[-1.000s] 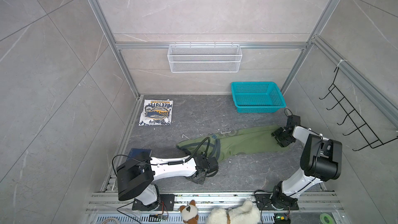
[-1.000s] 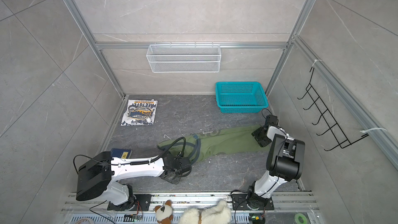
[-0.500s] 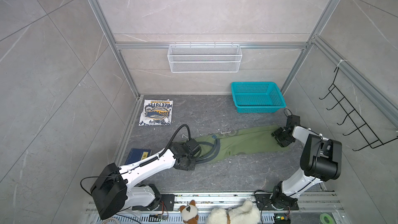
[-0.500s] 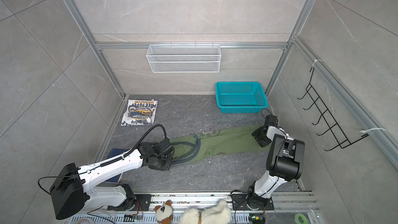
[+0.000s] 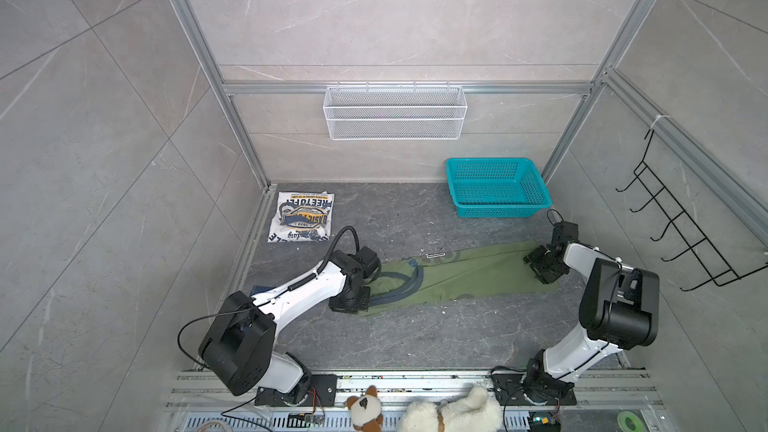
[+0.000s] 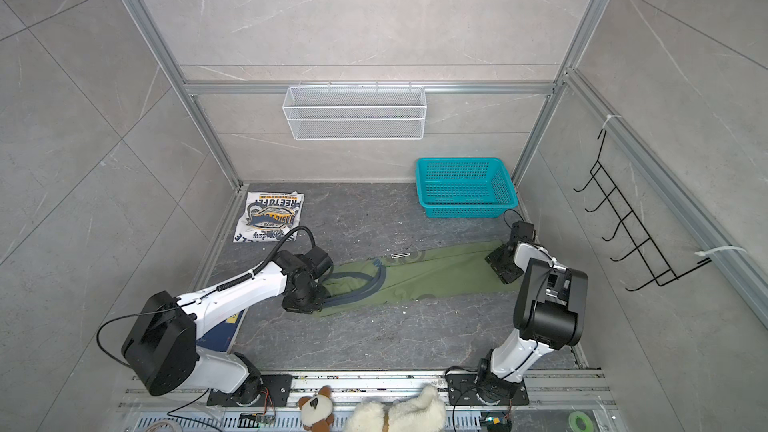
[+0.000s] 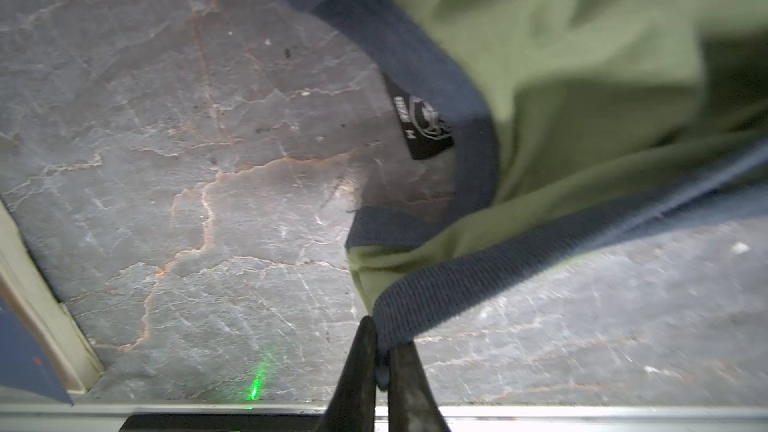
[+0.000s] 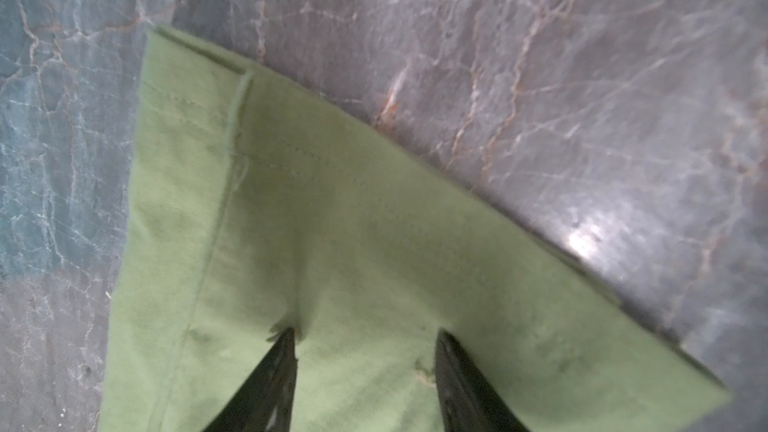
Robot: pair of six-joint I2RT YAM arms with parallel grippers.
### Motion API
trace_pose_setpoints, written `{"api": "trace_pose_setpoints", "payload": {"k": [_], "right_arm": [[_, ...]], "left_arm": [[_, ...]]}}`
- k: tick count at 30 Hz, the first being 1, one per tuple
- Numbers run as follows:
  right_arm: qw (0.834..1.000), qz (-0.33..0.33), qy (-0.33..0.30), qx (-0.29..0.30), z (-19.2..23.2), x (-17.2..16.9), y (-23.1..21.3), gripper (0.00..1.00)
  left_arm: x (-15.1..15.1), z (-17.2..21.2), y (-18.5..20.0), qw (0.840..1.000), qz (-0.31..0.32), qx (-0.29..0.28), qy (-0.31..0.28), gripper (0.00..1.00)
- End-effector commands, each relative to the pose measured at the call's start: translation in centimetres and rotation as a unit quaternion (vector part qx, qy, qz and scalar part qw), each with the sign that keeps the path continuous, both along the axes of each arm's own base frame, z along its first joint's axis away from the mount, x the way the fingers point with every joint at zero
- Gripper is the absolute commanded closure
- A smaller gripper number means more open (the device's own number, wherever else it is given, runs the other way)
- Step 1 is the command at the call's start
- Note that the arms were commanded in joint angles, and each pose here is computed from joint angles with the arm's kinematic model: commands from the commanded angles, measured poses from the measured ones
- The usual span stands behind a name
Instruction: Fold and stack the tank tops
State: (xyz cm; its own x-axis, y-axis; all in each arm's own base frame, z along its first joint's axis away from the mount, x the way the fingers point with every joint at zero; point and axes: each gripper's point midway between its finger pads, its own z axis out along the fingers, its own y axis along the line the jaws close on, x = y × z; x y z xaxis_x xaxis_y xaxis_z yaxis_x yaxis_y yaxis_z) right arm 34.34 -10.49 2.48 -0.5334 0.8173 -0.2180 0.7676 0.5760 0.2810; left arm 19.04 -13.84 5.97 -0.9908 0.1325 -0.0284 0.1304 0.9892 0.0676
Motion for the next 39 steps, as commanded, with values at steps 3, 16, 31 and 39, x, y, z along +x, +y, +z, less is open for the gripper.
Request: {"api": "trace_pose_setpoints", "payload": {"k": [3,16,31,39], "right_arm": [[0.999,0.004,0.028,-0.014,-0.6,-1.0,-0.1,0.44],[0.998,0.036,0.019,-0.049,1.1,0.2,0.6,0.43],[0.995,0.066,-0.037,-0.057,5.7,-0.4,2.6,0.43],[0.996,0.084,-0.041,-0.011,4.7,-0.5,4.3,0.43]], "left_arm": [[-0.2,-0.7,2.6,0.996,0.004,0.084,0.031,0.90],[2.7,0.6,3.9,0.987,-0.009,0.163,-0.001,0.81],[1.3,3.0,0.8,0.980,0.126,-0.079,-0.133,0.41],[1.5,0.2,0.5,0.962,0.197,-0.131,-0.139,0.42]]}}
